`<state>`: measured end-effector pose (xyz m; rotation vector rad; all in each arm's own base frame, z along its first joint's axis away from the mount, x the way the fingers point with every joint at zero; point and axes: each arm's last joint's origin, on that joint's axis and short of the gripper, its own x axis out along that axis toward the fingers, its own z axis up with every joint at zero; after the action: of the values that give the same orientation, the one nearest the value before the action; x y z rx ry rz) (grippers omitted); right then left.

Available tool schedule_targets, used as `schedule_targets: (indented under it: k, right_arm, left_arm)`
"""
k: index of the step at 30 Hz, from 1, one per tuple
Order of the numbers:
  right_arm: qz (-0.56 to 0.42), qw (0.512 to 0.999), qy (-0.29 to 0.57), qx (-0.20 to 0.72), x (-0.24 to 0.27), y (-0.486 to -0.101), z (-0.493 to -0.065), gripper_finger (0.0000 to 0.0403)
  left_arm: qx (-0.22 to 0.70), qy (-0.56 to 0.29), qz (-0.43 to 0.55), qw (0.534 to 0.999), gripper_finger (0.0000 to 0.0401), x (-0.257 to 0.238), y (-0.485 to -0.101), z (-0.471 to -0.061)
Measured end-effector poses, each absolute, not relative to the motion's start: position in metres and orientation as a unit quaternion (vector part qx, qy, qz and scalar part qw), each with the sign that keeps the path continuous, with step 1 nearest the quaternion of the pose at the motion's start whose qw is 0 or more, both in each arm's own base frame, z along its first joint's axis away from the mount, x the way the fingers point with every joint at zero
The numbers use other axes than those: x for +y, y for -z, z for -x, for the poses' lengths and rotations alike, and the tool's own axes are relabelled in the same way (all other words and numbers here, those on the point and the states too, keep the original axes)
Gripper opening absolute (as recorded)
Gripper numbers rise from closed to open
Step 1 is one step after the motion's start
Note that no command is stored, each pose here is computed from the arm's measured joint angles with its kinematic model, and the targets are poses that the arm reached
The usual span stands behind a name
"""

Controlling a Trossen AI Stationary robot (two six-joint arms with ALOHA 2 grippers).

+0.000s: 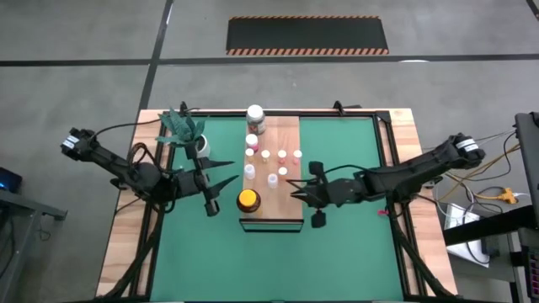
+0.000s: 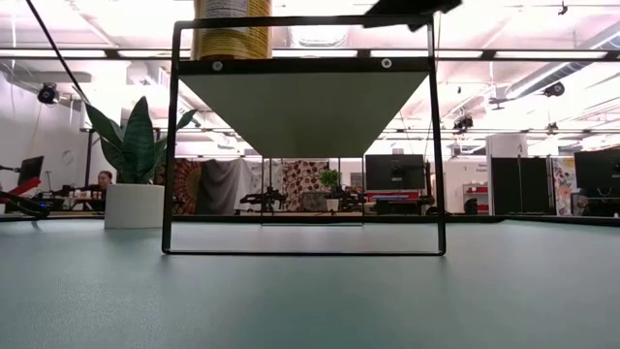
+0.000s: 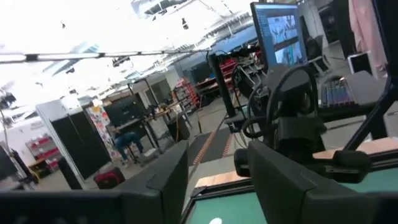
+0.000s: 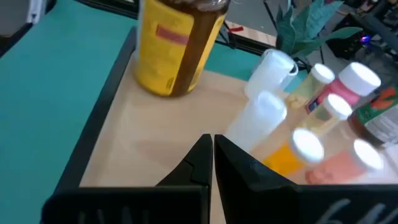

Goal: Pick and place medicine bottles onto shelf by color
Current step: Put the white pill bottle on the shelf

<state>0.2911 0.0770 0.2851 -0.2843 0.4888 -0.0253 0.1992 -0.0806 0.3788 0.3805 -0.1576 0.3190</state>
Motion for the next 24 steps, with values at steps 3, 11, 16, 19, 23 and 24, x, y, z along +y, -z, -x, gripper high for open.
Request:
schedule_targets:
  k: [3, 11, 16, 19, 23, 24]
  right_arm:
    - [0.141, 0.961, 0.002, 0.237, 0.080, -0.281, -0.275, 0.0008]
    - [0.148, 0.964, -0.008, 0.221, 0.078, -0.267, -0.255, 0.0008]
    - [0.157, 0.961, -0.010, 0.228, 0.075, -0.259, -0.247, 0.0008]
    - [0.158, 0.961, -0.010, 0.229, 0.074, -0.257, -0.245, 0.0008]
    - [0.171, 0.955, -0.014, 0.242, 0.073, -0.255, -0.239, 0.0008]
    - [0.172, 0.954, -0.015, 0.246, 0.072, -0.255, -0.238, 0.0008]
  left_arm:
    - [-0.060, -0.157, -0.171, 0.971, 0.0125, -0.080, -0.386, -0.204]
    - [0.041, -0.142, -0.138, 0.979, 0.0031, -0.075, -0.412, -0.235]
    - [0.113, -0.092, -0.107, 0.984, 0.0005, -0.070, -0.431, -0.258]
    - [0.158, -0.084, -0.092, 0.980, 0.0006, -0.064, -0.438, -0.272]
    - [0.203, -0.076, -0.081, 0.973, 0.0006, -0.057, -0.439, -0.291]
    - [0.210, -0.070, -0.077, 0.972, 0.0006, -0.056, -0.439, -0.296]
